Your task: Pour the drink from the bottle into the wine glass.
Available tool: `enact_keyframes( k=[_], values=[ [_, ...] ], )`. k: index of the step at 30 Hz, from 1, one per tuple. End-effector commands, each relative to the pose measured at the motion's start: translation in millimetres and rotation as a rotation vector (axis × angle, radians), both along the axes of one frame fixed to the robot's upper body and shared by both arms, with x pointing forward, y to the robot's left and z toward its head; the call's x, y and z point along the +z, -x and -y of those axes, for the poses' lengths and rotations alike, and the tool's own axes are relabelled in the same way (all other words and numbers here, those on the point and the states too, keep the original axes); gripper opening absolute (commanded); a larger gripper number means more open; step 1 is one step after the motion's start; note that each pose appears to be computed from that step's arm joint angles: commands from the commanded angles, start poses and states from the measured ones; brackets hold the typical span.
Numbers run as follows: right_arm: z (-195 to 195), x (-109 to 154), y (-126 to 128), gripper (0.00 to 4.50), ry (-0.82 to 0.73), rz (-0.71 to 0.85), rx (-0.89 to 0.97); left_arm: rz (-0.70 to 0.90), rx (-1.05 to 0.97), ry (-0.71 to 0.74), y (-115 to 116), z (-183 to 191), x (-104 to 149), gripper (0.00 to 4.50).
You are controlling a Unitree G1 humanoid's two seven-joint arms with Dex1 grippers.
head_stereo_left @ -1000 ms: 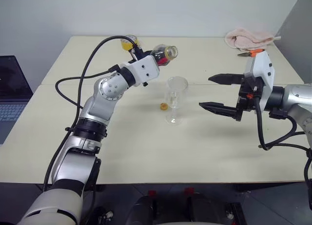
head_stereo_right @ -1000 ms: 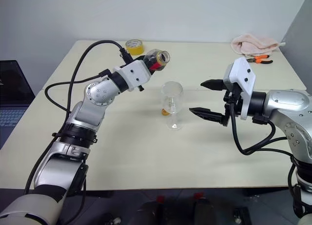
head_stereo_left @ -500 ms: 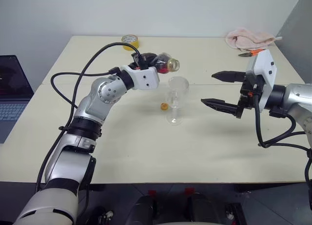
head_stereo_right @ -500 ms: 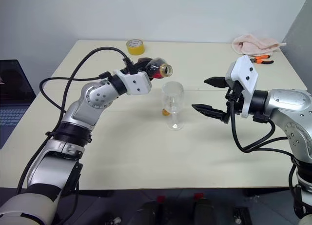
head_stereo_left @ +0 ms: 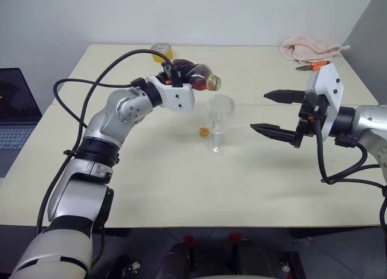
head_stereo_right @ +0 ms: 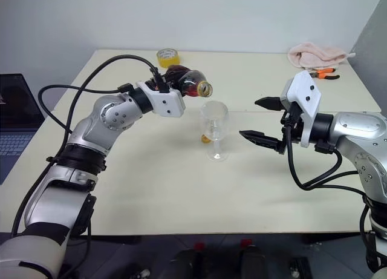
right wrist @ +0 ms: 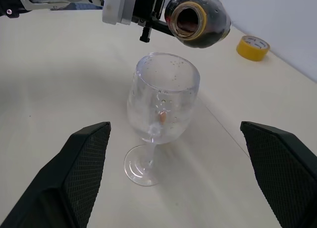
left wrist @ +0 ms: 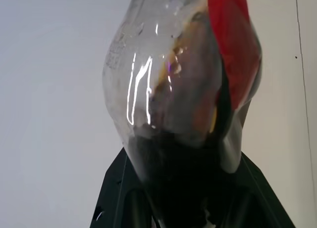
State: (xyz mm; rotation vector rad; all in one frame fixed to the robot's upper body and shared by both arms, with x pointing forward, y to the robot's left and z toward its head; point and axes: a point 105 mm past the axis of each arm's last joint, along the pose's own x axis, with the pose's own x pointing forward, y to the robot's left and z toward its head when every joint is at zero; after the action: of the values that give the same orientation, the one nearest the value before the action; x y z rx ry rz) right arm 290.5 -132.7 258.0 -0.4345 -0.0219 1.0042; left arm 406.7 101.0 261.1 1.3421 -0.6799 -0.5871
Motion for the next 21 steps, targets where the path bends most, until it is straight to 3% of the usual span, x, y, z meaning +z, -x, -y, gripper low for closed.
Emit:
enact_keyframes(
  k=[1,21],
  values=[
    [5.0,15.6,2.9,4.50,0.000,0.077,-0.018,0.092,-0.033,0.003,6.6,4.1,24.1,1.15],
    [6.0,13.6,1.5,4.50,0.012,0.082,-0.033,0.141,-0.013,-0.095,2.9,0.0,23.6,1.15]
  ],
)
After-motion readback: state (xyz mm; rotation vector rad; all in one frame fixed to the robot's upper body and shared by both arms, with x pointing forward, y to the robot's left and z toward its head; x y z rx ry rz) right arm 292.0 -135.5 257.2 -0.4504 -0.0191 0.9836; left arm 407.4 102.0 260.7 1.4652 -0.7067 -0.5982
